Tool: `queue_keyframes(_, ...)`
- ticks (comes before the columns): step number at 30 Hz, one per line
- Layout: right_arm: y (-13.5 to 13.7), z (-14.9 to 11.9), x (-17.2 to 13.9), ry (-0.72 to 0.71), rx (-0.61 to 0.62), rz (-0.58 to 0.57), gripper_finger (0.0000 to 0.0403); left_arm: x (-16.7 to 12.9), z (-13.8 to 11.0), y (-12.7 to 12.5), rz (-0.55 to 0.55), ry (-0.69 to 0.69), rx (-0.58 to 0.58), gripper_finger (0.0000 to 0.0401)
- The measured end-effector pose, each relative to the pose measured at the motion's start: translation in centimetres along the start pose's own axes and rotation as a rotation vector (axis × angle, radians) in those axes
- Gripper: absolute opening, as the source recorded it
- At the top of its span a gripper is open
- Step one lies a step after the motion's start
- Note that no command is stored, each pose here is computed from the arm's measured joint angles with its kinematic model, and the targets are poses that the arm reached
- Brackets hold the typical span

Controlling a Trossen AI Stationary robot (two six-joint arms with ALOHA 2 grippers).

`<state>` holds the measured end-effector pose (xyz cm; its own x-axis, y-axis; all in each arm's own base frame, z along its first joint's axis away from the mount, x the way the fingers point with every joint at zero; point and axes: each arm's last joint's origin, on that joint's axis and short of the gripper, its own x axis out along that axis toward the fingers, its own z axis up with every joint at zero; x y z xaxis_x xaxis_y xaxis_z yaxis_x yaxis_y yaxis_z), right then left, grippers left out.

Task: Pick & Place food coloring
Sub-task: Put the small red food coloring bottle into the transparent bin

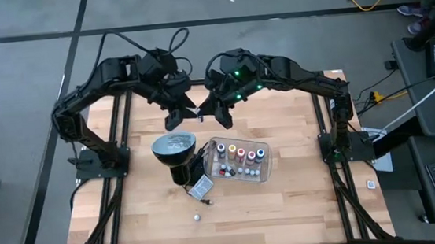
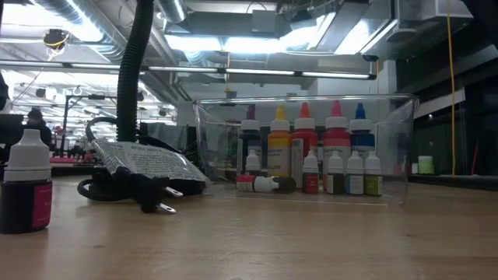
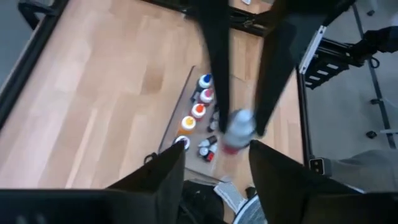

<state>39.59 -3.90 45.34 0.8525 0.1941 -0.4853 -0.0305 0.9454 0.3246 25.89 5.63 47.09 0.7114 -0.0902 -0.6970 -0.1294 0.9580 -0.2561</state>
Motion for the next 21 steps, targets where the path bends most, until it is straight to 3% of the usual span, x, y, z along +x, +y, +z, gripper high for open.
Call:
queue_keyframes(5,0.7,-0.5,-0.8,0.039,0.004,-0.078,0.0054,-1.4,-0.5,0.9,0.038,-0.001,-0.041,0.0227)
queue_keyframes(10,2.2,-1.6,-1.5,0.089,0.002,-0.255,0.0053,-2.5,-0.9,2.0,0.084,-0.014,-0.067,0.0272)
queue_keyframes(21,7.5,-4.4,-1.5,0.118,0.007,-0.512,0.0052,-4.9,-1.2,3.3,0.186,-0.091,-0.039,0.0285)
